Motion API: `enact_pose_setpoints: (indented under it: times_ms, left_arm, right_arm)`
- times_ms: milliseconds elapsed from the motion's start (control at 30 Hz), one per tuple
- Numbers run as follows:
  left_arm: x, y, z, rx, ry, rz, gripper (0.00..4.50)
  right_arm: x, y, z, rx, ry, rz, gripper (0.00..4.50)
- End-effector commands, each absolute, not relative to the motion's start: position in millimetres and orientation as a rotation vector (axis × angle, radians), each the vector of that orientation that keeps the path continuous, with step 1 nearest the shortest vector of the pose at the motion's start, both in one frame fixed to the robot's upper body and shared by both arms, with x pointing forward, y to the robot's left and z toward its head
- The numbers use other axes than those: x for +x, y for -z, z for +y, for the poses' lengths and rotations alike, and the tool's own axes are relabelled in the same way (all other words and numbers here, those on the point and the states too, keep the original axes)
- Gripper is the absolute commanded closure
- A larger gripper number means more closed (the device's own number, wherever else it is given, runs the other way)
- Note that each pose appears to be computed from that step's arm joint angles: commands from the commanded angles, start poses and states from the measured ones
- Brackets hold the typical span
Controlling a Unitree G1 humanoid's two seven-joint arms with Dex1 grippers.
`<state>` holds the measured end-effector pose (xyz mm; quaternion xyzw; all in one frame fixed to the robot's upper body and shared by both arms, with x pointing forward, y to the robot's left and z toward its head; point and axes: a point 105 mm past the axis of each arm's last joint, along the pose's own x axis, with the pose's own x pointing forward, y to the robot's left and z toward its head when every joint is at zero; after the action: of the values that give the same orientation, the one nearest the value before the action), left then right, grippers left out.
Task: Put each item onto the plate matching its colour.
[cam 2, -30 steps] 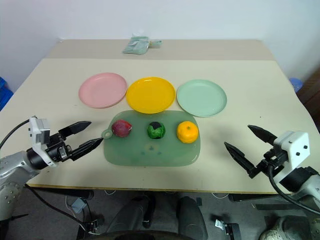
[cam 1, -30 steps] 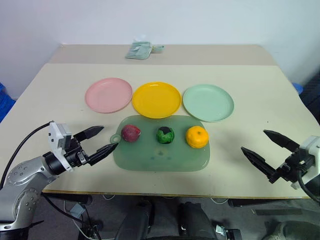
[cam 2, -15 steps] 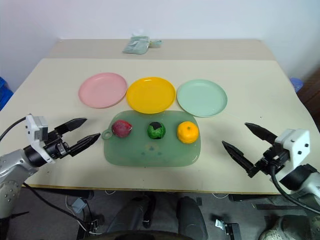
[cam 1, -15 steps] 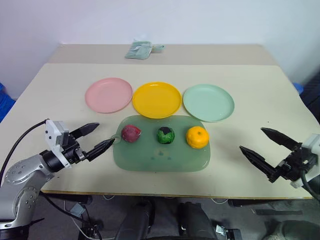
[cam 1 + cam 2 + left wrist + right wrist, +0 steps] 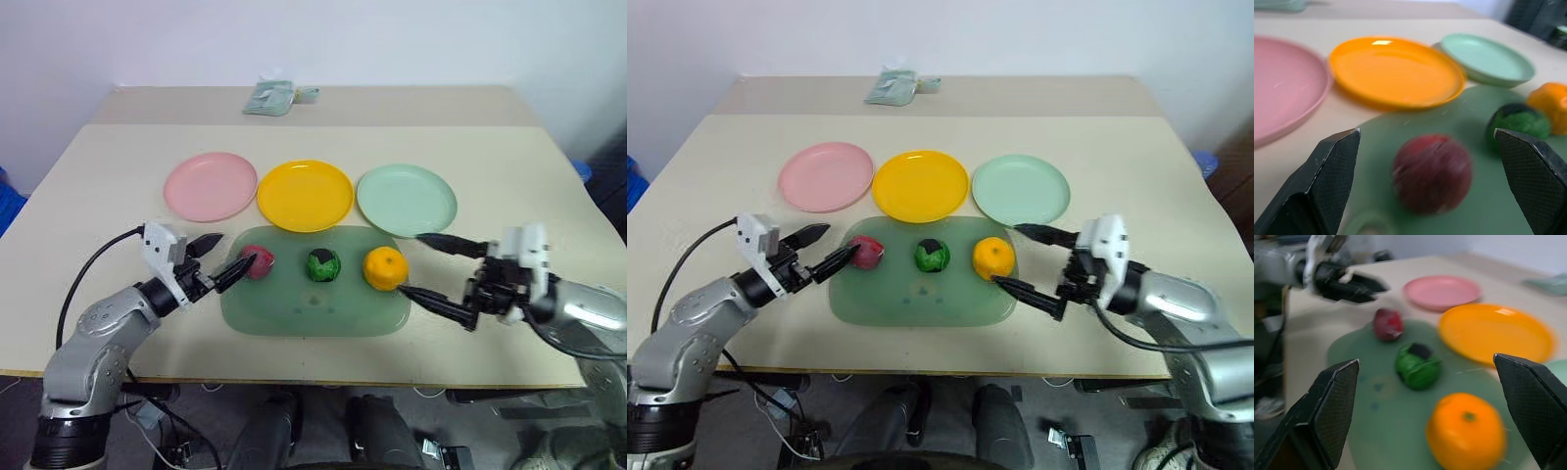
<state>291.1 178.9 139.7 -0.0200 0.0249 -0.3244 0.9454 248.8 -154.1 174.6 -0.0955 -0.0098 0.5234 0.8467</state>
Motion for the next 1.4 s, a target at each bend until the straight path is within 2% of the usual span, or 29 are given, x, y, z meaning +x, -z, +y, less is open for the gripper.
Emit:
enact_pose_setpoints:
  times_ms: [33,467,667,700,733,800,933,1100,1267,1400]
  left_arm:
    - [292.0,-143.8,175.4,-0.002,0.662,0.04,0.0]
    - [305.6,-130.0,148.5,0.036,0.663,0.101,0.0]
    - [309.4,-110.3,153.5,0.045,0.636,0.16,0.0]
    - [310.1,-108.7,154.1,0.061,0.632,0.156,0.52]
    - [312.0,-108.9,155.1,0.08,0.62,0.142,0.79]
    - [317.9,-111.1,158.3,0.082,0.586,0.122,1.67]
    - [328.8,-117.2,162.8,0.072,0.54,0.088,1.67]
    - [357.9,-140.1,180.0,0.016,0.397,-0.009,1.67]
    - [405.3,-174.7,211.7,-0.087,0.151,-0.112,1.67]
    - [435.8,-184.2,209.8,-0.092,0.088,-0.123,1.67]
  right_arm:
    - [256.4,-179.5,-145.0,-0.233,-1.129,-0.059,0.04]
    - [264.4,-195.8,-134.3,-0.254,-1.126,-0.111,0.04]
    - [262.9,-201.9,-134.0,-0.263,-1.106,-0.118,0.04]
    - [262.7,-202.7,-134.0,-0.263,-1.1,-0.119,0.0]
    - [262.7,-203.5,-134.4,-0.264,-1.095,-0.12,0.0]
    - [262.9,-205.6,-135.5,-0.264,-1.081,-0.123,0.0]
    - [264.1,-208.2,-136.2,-0.265,-1.061,-0.132,0.0]
    - [268.3,-212.4,-134.9,-0.272,-1.043,-0.153,0.0]
    - [274.3,-217.0,-134.1,-0.278,-1.025,-0.177,0.0]
    - [281.9,-221.5,-132.9,-0.274,-1.004,-0.207,0.0]
